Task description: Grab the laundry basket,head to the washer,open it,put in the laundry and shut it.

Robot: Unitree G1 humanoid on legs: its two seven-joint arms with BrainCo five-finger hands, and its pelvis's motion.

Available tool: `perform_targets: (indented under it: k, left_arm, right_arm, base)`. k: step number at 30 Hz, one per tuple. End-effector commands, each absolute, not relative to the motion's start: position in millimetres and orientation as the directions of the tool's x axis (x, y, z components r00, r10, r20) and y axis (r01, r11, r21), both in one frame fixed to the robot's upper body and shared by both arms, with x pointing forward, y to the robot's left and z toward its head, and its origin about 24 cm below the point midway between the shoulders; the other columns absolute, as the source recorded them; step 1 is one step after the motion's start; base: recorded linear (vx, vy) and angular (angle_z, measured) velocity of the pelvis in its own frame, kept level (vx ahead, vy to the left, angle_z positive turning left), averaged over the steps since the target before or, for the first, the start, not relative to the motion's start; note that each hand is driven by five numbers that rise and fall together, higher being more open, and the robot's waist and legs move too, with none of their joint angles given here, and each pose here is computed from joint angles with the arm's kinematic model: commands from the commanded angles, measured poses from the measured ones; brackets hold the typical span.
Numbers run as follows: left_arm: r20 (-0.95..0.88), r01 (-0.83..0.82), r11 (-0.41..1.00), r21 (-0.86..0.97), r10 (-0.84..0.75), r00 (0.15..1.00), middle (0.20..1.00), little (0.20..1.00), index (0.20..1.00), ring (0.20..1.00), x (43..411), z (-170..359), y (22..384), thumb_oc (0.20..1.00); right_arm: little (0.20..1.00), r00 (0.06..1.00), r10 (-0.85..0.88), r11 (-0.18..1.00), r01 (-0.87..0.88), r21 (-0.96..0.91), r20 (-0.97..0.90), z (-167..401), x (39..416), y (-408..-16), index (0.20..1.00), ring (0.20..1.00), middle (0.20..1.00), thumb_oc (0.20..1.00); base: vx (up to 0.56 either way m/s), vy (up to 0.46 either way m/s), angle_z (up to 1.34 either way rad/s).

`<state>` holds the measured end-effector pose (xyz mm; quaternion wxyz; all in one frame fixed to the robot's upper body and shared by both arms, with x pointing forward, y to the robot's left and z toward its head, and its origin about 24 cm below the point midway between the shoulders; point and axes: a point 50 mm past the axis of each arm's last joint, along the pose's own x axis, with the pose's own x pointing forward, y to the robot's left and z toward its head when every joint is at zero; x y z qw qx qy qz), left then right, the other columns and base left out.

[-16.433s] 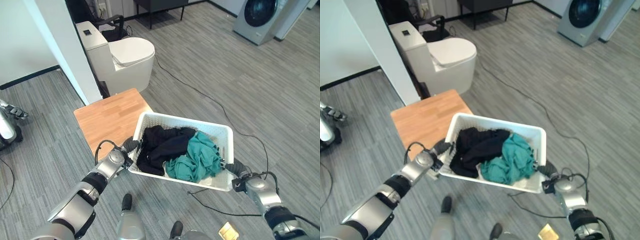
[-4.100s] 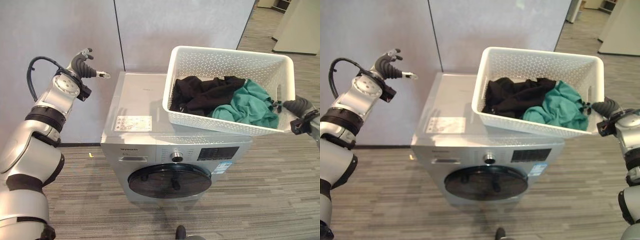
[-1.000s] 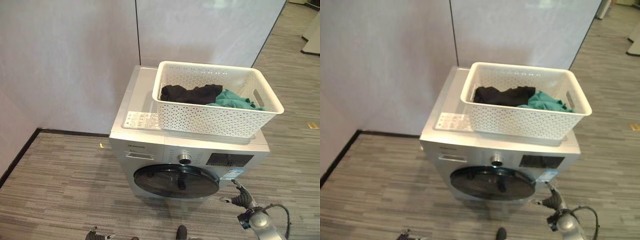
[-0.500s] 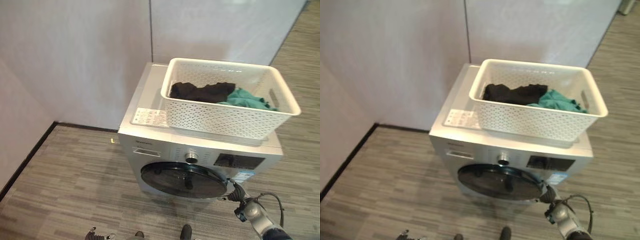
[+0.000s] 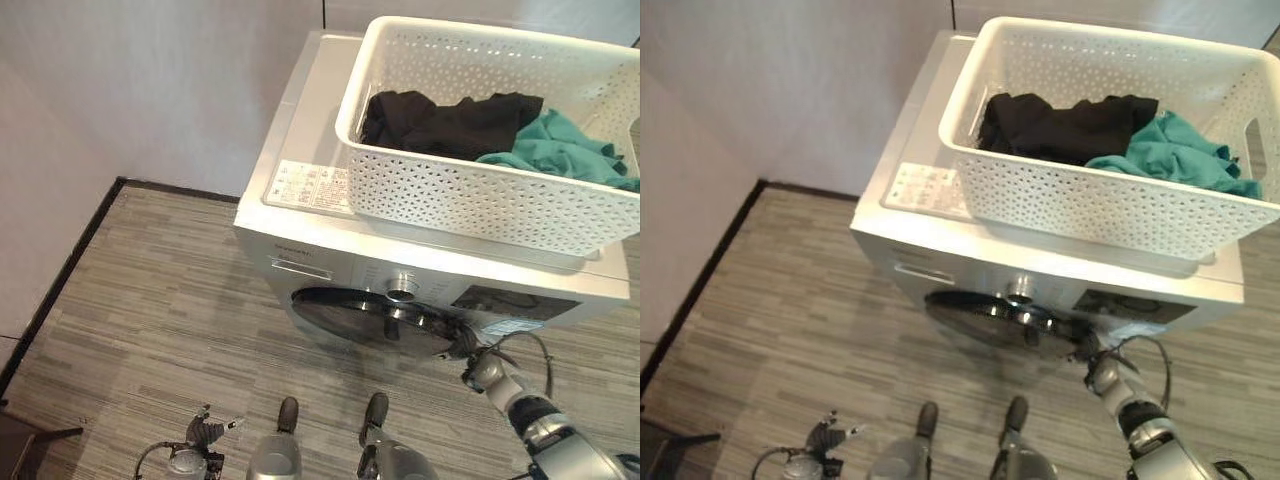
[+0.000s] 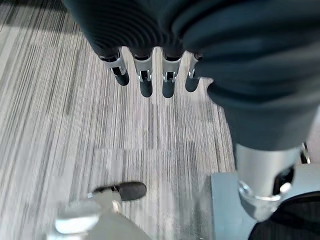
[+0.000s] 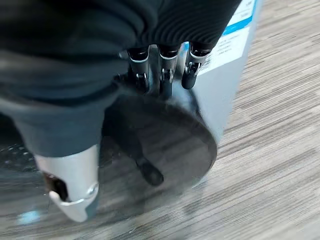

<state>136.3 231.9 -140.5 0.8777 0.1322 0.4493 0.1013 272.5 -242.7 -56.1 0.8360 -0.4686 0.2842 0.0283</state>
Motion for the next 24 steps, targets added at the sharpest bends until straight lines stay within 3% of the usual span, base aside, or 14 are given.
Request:
perform_targets:
  k: [1,7,17,24]
  left_arm:
    - [-0.681,-0.002,0.932,0.363,0.267,0.682,1.0,1.0,1.0,1.0,169,-126,225,1.0]
    - [-0.536,0.087,0.938,0.335,0.114,0.836,1.0,1.0,1.0,1.0,220,-94,190,1.0]
    - [-0.44,0.267,0.903,0.336,-0.1,0.892,1.0,1.0,1.0,1.0,222,-68,172,1.0]
    - [-0.336,0.28,0.894,0.35,-0.159,0.928,1.0,1.0,1.0,1.0,230,-44,173,1.0]
  right_arm:
    - [1.0,0.858,-0.021,0.606,-0.397,-0.689,-0.513,-62,281,-187,1.0,1.0,1.0,1.0]
    - [1.0,0.843,-0.04,0.709,-0.354,-0.61,-0.536,-72,267,-188,1.0,1.0,1.0,1.0]
    - [1.0,0.735,-0.064,0.772,-0.392,-0.5,-0.675,-105,222,-200,1.0,1.0,1.0,1.0]
    - [1.0,0.712,-0.009,0.794,-0.421,-0.438,-0.702,-110,221,-177,1.0,1.0,1.0,1.0]
  base:
    - [-0.16,-0.079,0.42]
    - [-0.23,-0.133,0.98]
    - [-0.11,0.242,0.45]
    - [-0.2,0.297,-0.18]
